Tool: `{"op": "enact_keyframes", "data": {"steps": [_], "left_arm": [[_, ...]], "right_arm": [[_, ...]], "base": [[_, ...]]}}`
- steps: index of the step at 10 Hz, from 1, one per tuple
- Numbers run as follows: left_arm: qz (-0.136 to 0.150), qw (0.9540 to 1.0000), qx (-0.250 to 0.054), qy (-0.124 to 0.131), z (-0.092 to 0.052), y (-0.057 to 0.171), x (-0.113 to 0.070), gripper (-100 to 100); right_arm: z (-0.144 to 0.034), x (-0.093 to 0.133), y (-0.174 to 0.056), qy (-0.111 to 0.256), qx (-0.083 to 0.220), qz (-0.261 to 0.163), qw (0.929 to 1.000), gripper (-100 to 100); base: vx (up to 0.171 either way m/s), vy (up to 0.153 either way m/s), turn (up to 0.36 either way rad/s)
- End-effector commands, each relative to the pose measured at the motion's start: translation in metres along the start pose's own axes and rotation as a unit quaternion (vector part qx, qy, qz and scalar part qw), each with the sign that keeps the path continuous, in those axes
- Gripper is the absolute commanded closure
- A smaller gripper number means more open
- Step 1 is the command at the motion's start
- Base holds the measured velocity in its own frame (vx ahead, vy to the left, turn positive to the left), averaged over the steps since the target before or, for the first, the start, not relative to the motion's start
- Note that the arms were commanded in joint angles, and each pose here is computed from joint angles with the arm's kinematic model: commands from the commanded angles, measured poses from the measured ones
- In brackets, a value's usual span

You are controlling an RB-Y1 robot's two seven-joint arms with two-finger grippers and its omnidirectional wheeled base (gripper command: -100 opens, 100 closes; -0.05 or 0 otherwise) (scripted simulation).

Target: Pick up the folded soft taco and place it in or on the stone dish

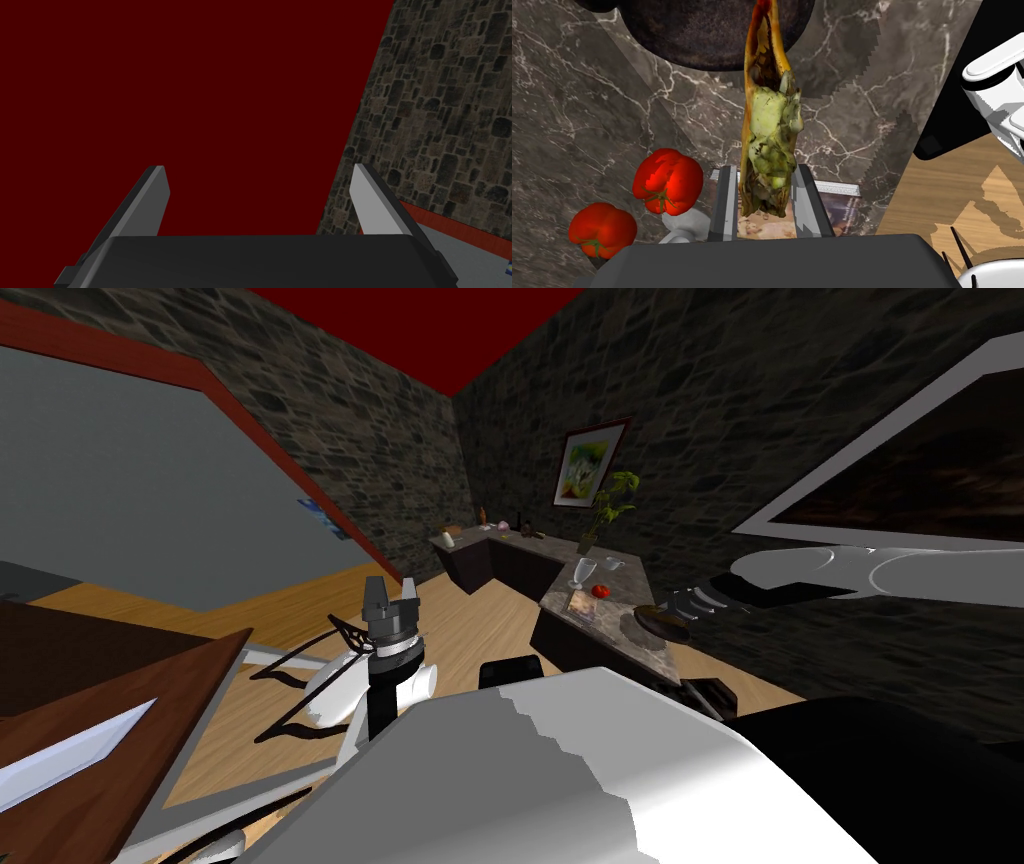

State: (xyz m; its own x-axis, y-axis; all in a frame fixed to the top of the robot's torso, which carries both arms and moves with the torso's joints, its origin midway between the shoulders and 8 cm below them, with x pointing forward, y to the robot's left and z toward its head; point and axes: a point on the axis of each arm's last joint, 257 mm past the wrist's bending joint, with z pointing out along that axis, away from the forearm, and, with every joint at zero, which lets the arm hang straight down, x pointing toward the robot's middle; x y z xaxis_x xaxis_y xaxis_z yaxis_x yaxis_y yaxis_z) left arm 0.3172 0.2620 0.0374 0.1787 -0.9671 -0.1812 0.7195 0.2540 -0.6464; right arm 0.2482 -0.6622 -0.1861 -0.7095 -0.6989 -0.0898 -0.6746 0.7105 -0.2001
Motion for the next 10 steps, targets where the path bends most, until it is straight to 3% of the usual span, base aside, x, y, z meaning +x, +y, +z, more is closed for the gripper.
{"op": "enact_keyframes", "data": {"steps": [1, 5, 7, 8, 10], "left_arm": [[0.0, 1.0, 0.0, 0.0, 0.0, 0.0, 0.0, 0], [0.0, 1.0, 0.0, 0.0, 0.0, 0.0, 0.0, 0], [0.0, 1.0, 0.0, 0.0, 0.0, 0.0, 0.0, 0], [0.0, 1.0, 0.0, 0.0, 0.0, 0.0, 0.0, 0], [0.0, 1.0, 0.0, 0.0, 0.0, 0.0, 0.0, 0]], "right_arm": [[-0.006, 0.025, 0.003, 0.036, -0.007, 0.015, 0.9992, 100], [-0.025, 0.078, 0.01, 0.114, -0.02, 0.045, 0.9923, 100], [-0.025, 0.076, 0.01, 0.114, -0.019, 0.045, 0.9923, 100], [-0.026, 0.077, 0.01, 0.115, -0.019, 0.046, 0.9921, -100], [-0.026, 0.077, 0.01, 0.115, -0.019, 0.046, 0.9921, -100]], "base": [[0.01, -0.084, 0.116], [0.04, -0.111, 0.122], [0.009, -0.048, 0.036], [0.001, -0.007, -0.002], [0.0, 0.0, 0.0]]}}
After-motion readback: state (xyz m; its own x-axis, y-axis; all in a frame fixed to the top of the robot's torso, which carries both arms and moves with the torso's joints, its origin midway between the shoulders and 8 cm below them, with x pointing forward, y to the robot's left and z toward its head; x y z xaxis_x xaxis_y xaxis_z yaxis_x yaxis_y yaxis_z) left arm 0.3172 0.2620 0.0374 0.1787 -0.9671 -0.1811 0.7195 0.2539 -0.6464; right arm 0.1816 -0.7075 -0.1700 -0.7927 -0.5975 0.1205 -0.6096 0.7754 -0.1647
